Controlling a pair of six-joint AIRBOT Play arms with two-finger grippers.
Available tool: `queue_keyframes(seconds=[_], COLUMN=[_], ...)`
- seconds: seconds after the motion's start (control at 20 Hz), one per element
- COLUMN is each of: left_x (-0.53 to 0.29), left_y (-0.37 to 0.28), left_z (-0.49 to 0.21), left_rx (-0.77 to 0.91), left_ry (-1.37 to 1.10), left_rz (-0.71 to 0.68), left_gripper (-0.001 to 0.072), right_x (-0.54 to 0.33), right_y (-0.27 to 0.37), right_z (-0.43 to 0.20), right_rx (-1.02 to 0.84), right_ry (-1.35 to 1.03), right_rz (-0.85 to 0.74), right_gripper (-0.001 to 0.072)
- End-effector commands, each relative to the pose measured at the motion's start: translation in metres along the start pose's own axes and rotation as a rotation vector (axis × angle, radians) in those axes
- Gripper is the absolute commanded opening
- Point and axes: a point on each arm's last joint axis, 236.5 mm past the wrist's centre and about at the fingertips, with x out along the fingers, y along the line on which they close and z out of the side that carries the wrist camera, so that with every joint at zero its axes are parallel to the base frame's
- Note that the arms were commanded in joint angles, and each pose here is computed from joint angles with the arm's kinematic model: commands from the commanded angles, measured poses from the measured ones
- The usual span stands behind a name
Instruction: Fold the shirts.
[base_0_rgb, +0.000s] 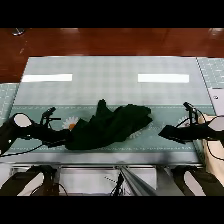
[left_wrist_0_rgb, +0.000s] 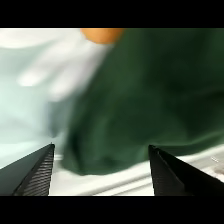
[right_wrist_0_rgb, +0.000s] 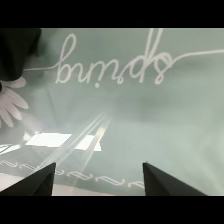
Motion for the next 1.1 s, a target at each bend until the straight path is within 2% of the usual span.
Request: queue_keyframes(seconds=[0.0, 0.05, 0.1, 0.15, 0.2, 0.3, 0.45, 0.7, 0.95, 1.05], left_x=[0.012, 0.015, 0.018, 0.023, 0.025, 0.025, 0.025, 0.024, 0.023, 0.020], left_y=[-0.028, -0.036, -0.042, -0.047, -0.051, -0.056, -0.055, -0.058, -0.060, -0.065], left_z=[0.019, 0.025, 0.029, 0.031, 0.031, 0.032, 0.036, 0.037, 0.046, 0.059], left_rx=[-0.009, -0.013, -0.006, 0.010, 0.035, 0.046, 0.044, 0.036, 0.017, -0.014], left_ry=[-0.033, -0.051, -0.060, -0.062, -0.064, -0.068, -0.081, -0.086, -0.124, -0.176], left_rz=[-0.148, -0.181, -0.197, -0.207, -0.216, -0.227, -0.223, -0.238, -0.248, -0.270], left_gripper=[0.0697, 0.0668, 0.0447, 0.0066, 0.0022, 0.0022, 0.0023, 0.0022, 0.0023, 0.0022], right_x=[0.008, 0.008, 0.008, 0.007, 0.007, 0.007, 0.016, 0.029, 0.056, 0.069], right_y=[0.008, 0.010, 0.013, 0.014, 0.016, 0.019, 0.038, 0.031, 0.057, 0.079], right_z=[0.003, 0.007, 0.010, 0.013, 0.017, 0.025, 0.036, 0.085, 0.105, 0.104], right_rx=[0.022, 0.027, 0.028, 0.028, 0.030, 0.049, 0.101, 0.121, 0.124, 0.063], right_ry=[-0.043, -0.058, -0.072, -0.085, -0.101, -0.129, -0.124, -0.123, -0.012, 0.025], right_rz=[0.060, 0.071, 0.080, 0.088, 0.094, 0.114, 0.225, 0.211, 0.302, 0.296], right_gripper=[0.0619, 0.0619, 0.0619, 0.0619, 0.0619, 0.0619, 0.0619, 0.0619, 0.0601, 0.0267])
